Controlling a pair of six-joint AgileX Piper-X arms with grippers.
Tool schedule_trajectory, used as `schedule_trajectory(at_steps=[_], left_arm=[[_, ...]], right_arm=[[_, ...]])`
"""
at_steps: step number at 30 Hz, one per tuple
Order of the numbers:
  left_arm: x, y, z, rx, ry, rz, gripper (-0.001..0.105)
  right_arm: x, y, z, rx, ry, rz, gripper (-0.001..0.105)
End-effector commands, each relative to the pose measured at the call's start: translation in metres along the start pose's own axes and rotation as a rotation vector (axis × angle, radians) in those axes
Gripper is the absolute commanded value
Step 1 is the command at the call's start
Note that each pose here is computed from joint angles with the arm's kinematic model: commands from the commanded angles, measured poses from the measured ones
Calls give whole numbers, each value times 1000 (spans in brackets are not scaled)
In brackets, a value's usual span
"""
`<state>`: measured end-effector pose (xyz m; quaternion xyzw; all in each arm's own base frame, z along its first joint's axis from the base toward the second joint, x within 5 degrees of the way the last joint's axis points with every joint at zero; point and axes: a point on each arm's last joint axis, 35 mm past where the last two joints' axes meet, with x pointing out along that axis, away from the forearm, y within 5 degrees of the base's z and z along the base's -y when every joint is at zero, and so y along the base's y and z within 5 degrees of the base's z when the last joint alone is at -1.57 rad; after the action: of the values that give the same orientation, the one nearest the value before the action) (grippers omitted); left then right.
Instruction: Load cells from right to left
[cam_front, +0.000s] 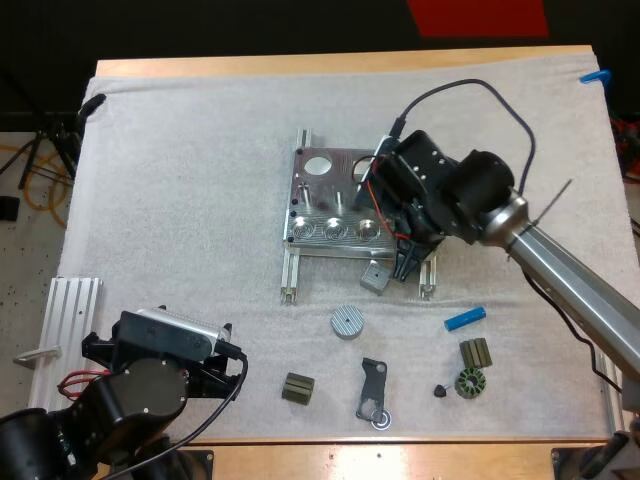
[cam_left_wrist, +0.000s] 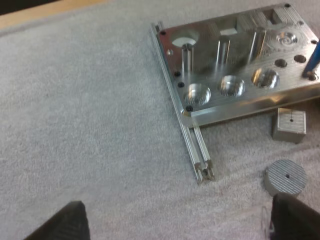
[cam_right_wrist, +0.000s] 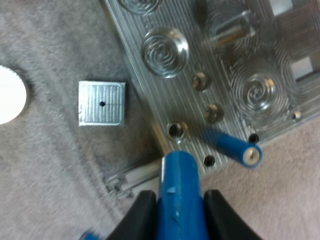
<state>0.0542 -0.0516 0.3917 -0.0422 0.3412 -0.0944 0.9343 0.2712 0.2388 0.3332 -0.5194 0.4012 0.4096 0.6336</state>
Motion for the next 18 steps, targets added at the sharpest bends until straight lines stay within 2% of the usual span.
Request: schedule_trajectory(at_steps=[1, 7, 12, 18], left_arm=[[0, 0, 1, -17, -6, -3, 72], [0, -1, 2, -25, -16, -12, 72], [0, -1, 2, -25, -16, -11, 72], [0, -1, 2, -25, -16, -11, 72]], right_arm=[[5, -4, 5, -25, -6, -13, 0], [40, -11, 11, -29, 27, 7, 0], [68, -27, 2, -9, 103, -19, 0], [84, -41, -11, 35, 123, -9, 0]])
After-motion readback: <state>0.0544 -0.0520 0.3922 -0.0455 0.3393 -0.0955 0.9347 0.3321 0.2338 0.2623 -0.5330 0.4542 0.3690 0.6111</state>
